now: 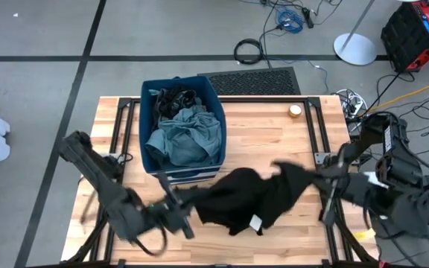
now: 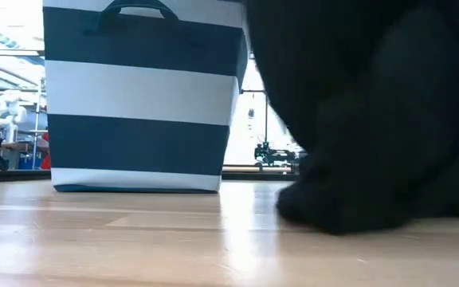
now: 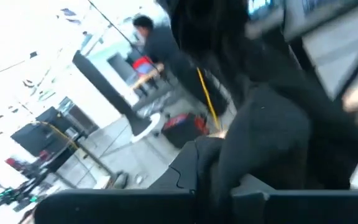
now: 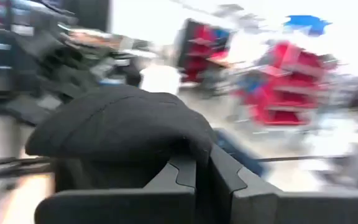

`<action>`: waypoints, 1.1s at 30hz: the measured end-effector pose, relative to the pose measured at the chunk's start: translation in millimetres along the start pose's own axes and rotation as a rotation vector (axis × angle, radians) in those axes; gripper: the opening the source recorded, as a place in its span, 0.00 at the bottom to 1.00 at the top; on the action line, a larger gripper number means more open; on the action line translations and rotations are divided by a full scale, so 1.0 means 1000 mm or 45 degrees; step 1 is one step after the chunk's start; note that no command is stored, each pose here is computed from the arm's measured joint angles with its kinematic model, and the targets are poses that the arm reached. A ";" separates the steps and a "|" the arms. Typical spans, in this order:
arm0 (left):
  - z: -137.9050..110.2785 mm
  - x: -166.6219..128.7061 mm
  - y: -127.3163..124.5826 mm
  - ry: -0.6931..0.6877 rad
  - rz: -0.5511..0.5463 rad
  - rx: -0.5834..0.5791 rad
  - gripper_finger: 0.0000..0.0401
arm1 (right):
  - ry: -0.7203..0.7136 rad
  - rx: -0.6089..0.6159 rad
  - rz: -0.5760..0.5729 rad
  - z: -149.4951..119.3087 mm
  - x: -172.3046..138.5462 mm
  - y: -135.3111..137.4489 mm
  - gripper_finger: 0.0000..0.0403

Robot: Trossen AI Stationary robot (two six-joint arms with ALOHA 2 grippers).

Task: Sort clothes
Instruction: Put the black shirt into the blue laundry organizer

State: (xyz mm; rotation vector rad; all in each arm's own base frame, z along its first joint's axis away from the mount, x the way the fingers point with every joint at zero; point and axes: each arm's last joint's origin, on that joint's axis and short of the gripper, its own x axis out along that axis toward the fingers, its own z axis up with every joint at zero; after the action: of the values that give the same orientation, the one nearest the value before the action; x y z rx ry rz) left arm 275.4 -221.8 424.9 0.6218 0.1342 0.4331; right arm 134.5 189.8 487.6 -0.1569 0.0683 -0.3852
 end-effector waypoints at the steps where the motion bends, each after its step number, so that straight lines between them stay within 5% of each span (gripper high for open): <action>1: 0.005 0.000 0.014 -0.036 0.001 -0.040 0.00 | -0.015 -0.028 -0.078 0.004 0.001 -0.003 0.00; 8: 0.039 0.004 0.105 -0.393 -0.025 -0.317 0.00 | 0.011 -0.158 -0.248 0.033 0.015 -0.025 0.00; 12: 0.047 0.000 0.124 -0.426 -0.048 -0.399 0.00 | 0.010 -0.167 -0.250 0.038 0.017 -0.030 0.00; 17: 0.031 0.005 0.089 -0.290 -0.262 -0.354 0.00 | -0.042 -0.147 0.010 0.024 0.015 -0.014 0.00; 23: 0.004 -0.002 0.025 -0.091 -0.467 -0.360 0.00 | 0.105 -0.036 0.236 -0.015 0.006 0.020 0.00; 28: -0.026 -0.030 -0.031 0.099 -0.539 -0.329 0.00 | 0.309 0.044 0.404 -0.054 -0.007 0.076 0.00; 33: -0.052 -0.058 -0.072 0.214 -0.608 -0.399 0.00 | 0.412 0.025 0.419 -0.100 -0.013 0.141 0.00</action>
State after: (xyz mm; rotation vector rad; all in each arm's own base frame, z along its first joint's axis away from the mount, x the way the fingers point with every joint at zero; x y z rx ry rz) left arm 235.3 -271.7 339.9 0.2296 0.3585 0.0387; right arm 165.0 310.1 365.7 -0.0609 0.4038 -0.0793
